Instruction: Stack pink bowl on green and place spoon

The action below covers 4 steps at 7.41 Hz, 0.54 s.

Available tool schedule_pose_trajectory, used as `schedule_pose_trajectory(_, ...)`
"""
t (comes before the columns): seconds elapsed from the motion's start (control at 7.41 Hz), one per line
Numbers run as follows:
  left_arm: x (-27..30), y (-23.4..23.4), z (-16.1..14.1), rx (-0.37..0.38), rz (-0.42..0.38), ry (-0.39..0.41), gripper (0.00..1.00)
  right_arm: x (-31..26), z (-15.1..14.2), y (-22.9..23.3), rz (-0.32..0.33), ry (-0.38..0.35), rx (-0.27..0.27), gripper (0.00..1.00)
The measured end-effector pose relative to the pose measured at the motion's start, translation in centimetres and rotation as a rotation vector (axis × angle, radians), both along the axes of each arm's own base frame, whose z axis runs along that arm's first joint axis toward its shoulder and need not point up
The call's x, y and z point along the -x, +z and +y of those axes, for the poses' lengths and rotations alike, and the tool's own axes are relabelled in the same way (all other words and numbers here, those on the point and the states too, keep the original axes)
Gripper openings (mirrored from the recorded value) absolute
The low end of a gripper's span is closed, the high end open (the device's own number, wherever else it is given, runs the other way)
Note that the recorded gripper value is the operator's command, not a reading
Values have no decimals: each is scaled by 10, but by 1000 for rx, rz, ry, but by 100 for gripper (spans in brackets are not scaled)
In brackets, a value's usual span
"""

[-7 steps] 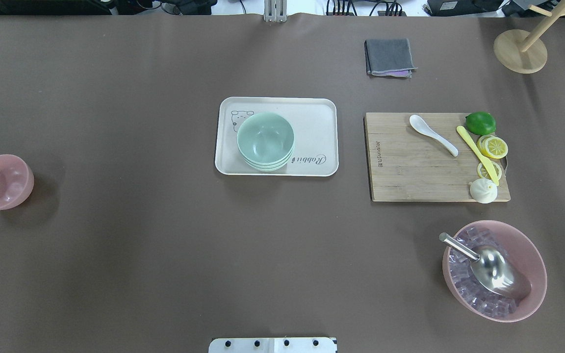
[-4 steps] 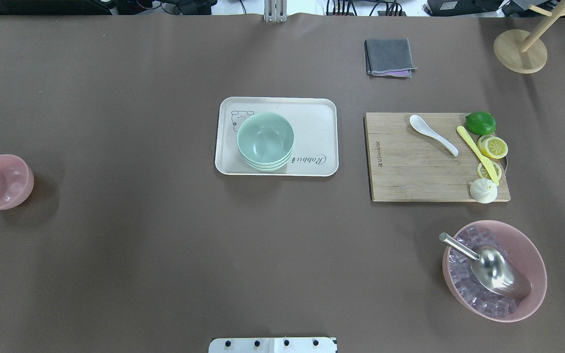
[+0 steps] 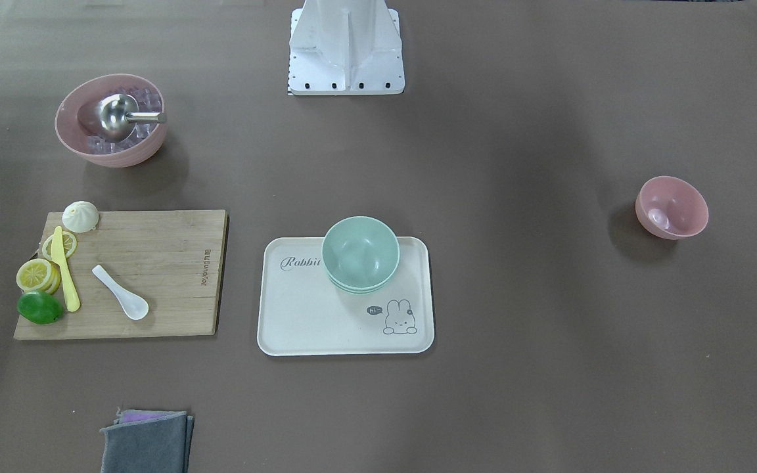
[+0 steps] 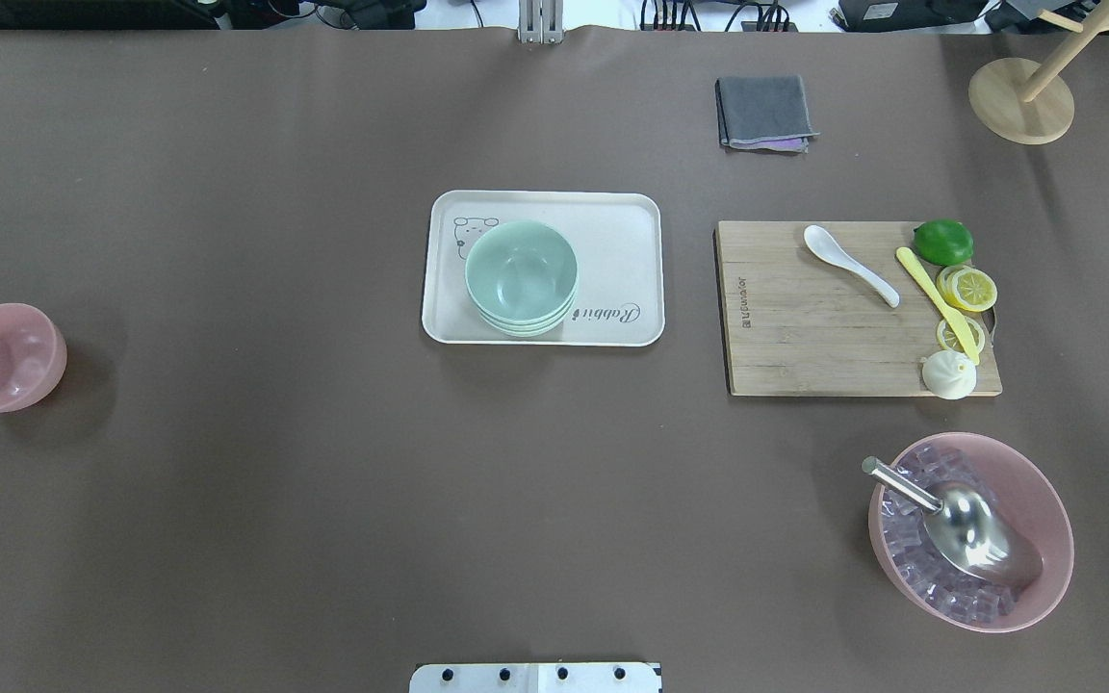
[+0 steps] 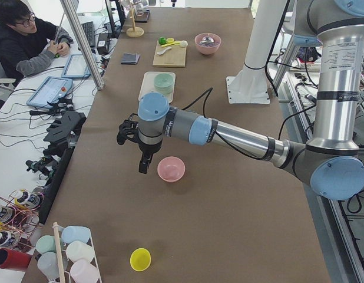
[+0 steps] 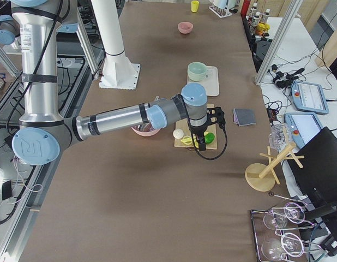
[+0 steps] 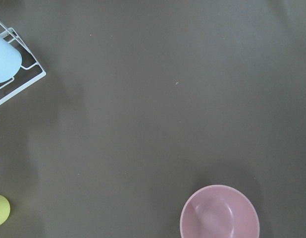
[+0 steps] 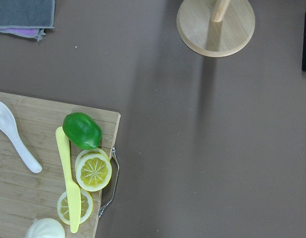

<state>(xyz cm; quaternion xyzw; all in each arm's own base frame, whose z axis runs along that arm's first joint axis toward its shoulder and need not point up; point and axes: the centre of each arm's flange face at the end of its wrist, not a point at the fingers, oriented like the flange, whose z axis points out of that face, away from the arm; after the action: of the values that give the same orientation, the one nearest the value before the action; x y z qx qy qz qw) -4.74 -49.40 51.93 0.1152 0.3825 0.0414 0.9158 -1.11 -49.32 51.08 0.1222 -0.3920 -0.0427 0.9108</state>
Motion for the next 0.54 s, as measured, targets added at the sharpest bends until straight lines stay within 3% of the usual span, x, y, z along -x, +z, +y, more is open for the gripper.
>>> schedule_pose_trajectory(0.54, -85, 67, -16, 83, -34, 74, 99, 62, 0, 7, 80, -26, 51, 100)
